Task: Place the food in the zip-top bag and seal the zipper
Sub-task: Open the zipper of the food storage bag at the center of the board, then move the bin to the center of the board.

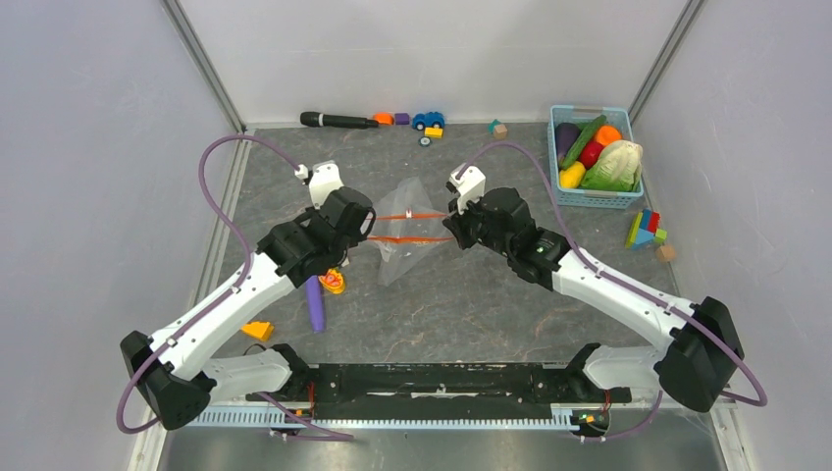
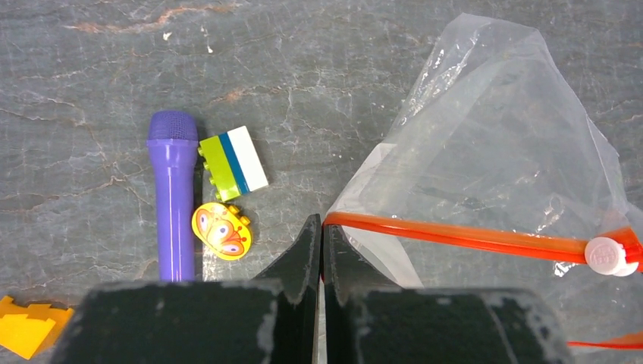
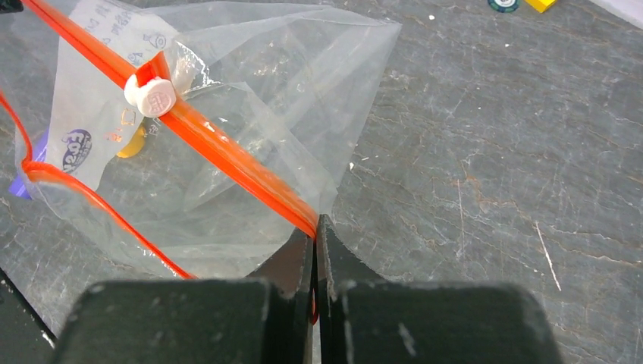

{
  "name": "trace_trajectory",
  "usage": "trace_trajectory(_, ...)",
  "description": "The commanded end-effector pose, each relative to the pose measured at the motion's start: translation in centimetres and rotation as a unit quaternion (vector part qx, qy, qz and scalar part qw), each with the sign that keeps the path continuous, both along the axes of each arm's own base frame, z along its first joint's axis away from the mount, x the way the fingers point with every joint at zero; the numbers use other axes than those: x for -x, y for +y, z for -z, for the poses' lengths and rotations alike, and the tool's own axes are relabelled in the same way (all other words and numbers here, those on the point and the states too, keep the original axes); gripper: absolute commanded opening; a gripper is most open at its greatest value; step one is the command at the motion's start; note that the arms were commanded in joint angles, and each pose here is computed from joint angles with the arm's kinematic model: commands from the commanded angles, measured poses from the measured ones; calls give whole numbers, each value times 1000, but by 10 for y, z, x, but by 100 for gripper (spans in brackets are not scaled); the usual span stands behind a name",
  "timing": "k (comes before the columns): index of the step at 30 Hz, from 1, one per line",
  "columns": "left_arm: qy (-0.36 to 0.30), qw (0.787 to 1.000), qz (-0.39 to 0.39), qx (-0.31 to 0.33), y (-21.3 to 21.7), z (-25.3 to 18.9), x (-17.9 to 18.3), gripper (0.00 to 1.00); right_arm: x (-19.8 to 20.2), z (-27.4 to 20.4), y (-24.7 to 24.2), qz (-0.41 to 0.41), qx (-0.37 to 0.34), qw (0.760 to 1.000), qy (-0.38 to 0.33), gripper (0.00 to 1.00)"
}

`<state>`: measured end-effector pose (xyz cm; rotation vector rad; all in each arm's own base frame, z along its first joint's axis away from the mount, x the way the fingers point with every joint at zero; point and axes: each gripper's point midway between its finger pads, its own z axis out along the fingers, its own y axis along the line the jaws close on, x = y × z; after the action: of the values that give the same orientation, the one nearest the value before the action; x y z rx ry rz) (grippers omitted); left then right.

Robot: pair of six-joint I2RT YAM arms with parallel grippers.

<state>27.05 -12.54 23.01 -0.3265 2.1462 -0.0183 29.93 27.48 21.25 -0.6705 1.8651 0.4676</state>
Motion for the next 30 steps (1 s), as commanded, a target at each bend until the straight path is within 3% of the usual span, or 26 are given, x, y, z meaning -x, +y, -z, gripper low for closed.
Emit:
trace_trajectory(1,6,995,-47,-83,53,-5,8,2,-10,16,-40,36,48,998,3,0)
trace_trajectory(4,7,998,62,-20,9,2,5,2,-6,13,-25,-4,32,999,1,5)
trace_trajectory(8,-8,980,187,73,-45,3,12,2,2,0,-5,-57,-4,998,-8,13)
trace_trajectory(9,-9,977,199,81,-49,3,13,2,3,-5,0,-68,-13,998,-12,19)
trace_trajectory(12,-10,978,190,83,-48,3,12,2,8,-27,12,-103,-44,993,-34,50)
trace_trajectory(15,-8,978,191,82,-49,1,11,2,13,-54,17,-121,-76,987,-68,70)
trace_trajectory(18,-10,979,188,80,-49,1,9,2,12,-79,6,-97,-95,985,-105,98)
trace_trajectory(24,-17,983,171,73,-44,-1,5,2,-23,-96,-55,55,-136,984,-100,98)
trace_trajectory(30,-36,983,165,76,-41,-11,3,2,-85,-54,-144,216,-65,973,-49,98)
